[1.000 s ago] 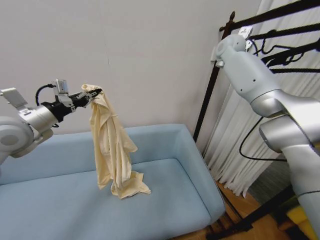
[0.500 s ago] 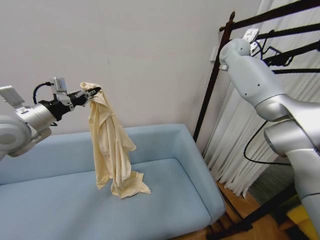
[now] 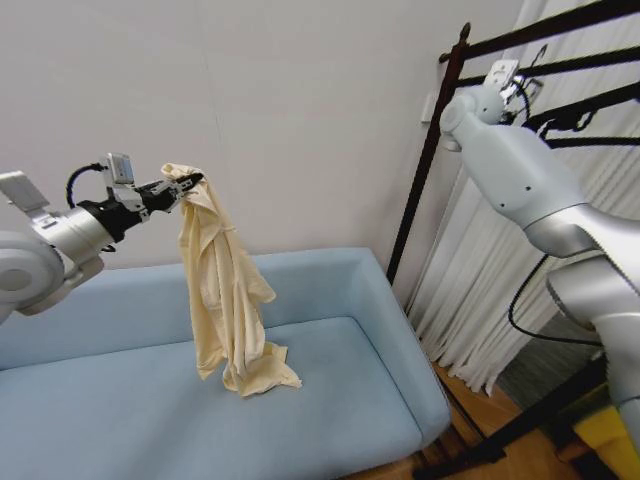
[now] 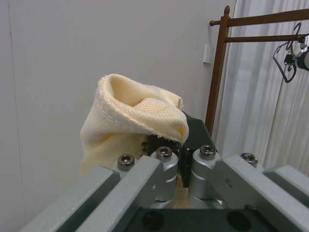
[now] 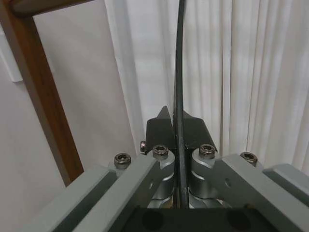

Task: Pick up the clothes from the sofa and hang them on the clothes hanger.

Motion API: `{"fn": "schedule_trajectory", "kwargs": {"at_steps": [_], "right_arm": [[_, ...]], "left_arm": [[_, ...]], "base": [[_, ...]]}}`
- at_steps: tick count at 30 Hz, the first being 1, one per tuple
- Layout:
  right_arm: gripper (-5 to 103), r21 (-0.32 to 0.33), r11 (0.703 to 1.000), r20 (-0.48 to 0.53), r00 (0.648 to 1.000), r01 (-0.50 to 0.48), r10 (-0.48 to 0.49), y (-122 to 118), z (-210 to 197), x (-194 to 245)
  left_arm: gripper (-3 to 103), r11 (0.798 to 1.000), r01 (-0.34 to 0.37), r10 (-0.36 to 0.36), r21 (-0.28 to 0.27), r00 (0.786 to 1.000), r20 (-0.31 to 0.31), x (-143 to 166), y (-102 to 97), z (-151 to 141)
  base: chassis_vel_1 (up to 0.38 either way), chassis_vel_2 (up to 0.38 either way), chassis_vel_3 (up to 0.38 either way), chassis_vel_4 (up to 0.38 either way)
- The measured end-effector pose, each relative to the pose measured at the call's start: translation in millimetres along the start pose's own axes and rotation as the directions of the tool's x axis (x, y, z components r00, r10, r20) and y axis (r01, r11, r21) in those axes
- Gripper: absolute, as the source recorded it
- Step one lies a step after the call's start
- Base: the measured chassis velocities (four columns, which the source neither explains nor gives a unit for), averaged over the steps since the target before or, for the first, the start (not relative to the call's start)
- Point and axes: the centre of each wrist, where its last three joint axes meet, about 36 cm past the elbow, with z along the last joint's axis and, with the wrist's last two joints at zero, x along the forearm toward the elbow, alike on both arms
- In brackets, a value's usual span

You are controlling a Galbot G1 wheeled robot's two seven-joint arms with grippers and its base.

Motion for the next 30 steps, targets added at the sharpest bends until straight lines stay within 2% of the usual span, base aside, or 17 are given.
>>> {"fn": "schedule_trajectory", "kwargs": {"at_steps": [4, 14, 23, 26, 27, 29, 30], "right_arm": [[1, 0.026, 0.997, -0.007, 0.997, 0.074, -0.074, -16.2, 9.1, 15.3], [1, 0.095, 0.989, 0.067, 0.990, 0.115, -0.121, -42.8, 37.7, 29.5], [1, 0.155, 0.954, 0.073, 0.960, 0.258, -0.271, -79.0, 69.6, 59.8], [1, 0.187, 0.901, 0.053, 0.912, 0.391, -0.406, -98.4, 82.6, 81.5], [1, 0.187, 0.901, 0.053, 0.912, 0.391, -0.406, -98.4, 82.6, 81.5], [1, 0.177, 0.853, 0.025, 0.864, 0.492, -0.503, -109.1, 85.0, 98.7], [1, 0.166, 0.818, 0.007, 0.829, 0.551, -0.560, -115.2, 85.8, 107.9]], "left_arm": [[1, 1.000, 0.006, -0.006, 0.009, 1.000, 0.003, 1.1, -1.6, 3.0], [1, 1.000, 0.011, -0.011, 0.014, 1.000, 0.001, 5.7, -6.2, 11.0], [1, 1.000, 0.029, -0.029, 0.012, 0.999, -0.023, 18.3, -9.0, 19.1], [1, 0.999, 0.032, -0.032, -0.003, 0.999, -0.042, 20.0, -9.5, 16.6], [1, 0.999, 0.032, -0.032, -0.003, 0.999, -0.042, 20.0, -9.5, 16.6], [1, 0.999, 0.034, -0.035, -0.014, 0.998, -0.051, 19.6, -8.4, 12.3], [1, 0.999, 0.033, -0.034, -0.018, 0.998, -0.057, 19.2, -7.6, 9.5]], "base": [[0.000, 0.000, 0.000, 0.000], [0.000, 0.000, 0.000, 0.000], [0.000, 0.000, 0.000, 0.000], [0.000, 0.000, 0.000, 0.000], [0.000, 0.000, 0.000, 0.000], [0.000, 0.000, 0.000, 0.000], [0.000, 0.000, 0.000, 0.000]]}}
